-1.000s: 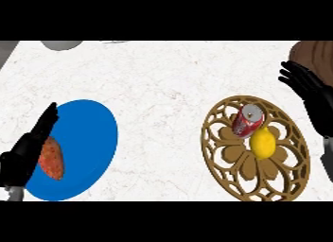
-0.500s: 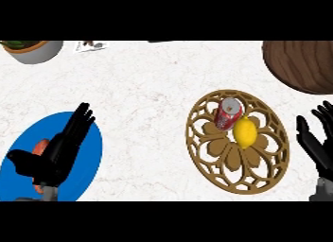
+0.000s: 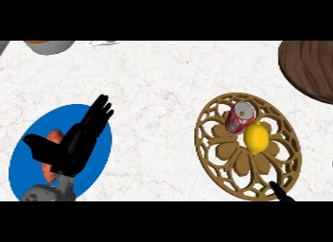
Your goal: Pick the lemon from the placemat and place it in the bowl
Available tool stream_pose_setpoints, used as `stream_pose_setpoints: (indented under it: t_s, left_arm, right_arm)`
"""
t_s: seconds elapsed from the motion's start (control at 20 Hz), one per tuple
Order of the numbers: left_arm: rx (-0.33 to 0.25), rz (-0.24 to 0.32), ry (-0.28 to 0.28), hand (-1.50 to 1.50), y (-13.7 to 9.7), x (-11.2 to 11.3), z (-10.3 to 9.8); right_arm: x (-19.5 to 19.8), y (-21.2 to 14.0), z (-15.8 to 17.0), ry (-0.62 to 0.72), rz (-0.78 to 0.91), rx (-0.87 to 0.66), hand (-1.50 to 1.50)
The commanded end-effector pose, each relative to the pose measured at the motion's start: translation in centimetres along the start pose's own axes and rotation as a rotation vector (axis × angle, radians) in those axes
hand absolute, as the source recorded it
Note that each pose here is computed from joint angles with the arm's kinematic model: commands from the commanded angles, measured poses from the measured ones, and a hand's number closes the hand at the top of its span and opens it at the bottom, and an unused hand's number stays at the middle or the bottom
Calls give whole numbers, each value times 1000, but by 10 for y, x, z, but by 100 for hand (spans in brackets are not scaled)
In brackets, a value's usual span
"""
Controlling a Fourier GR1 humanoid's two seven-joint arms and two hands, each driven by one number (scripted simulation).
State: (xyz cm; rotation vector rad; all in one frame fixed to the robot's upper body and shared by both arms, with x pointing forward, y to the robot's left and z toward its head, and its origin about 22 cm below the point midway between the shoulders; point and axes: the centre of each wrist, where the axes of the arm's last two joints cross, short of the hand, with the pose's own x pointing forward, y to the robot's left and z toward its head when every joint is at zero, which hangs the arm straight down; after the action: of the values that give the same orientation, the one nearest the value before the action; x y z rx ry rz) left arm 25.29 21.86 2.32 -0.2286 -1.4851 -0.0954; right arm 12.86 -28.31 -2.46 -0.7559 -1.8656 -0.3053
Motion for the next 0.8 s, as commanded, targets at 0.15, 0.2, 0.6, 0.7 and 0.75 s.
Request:
stream_pose_setpoints:
  t_s: [0.15, 0.2, 0.6, 0.7, 0.75]
  left_arm:
    - [-38, -5, 6, 0, -9, -6, -1]
    - [-29, 14, -2, 0, -6, 10, -17]
    - [-68, 7, -12, 0, -23, 5, -7]
    - [-57, 2, 7, 0, -13, -3, -5]
    - [-59, 2, 12, 0, -9, 2, -21]
  right_arm:
    - [52, -40, 19, 204, 228, 84, -150]
    - [62, -36, 17, 235, 210, 124, -150]
    - [105, -28, -25, 409, 270, 281, -150]
    - [109, -18, -23, 460, 289, 288, -150]
    - [94, -15, -28, 478, 306, 313, -150]
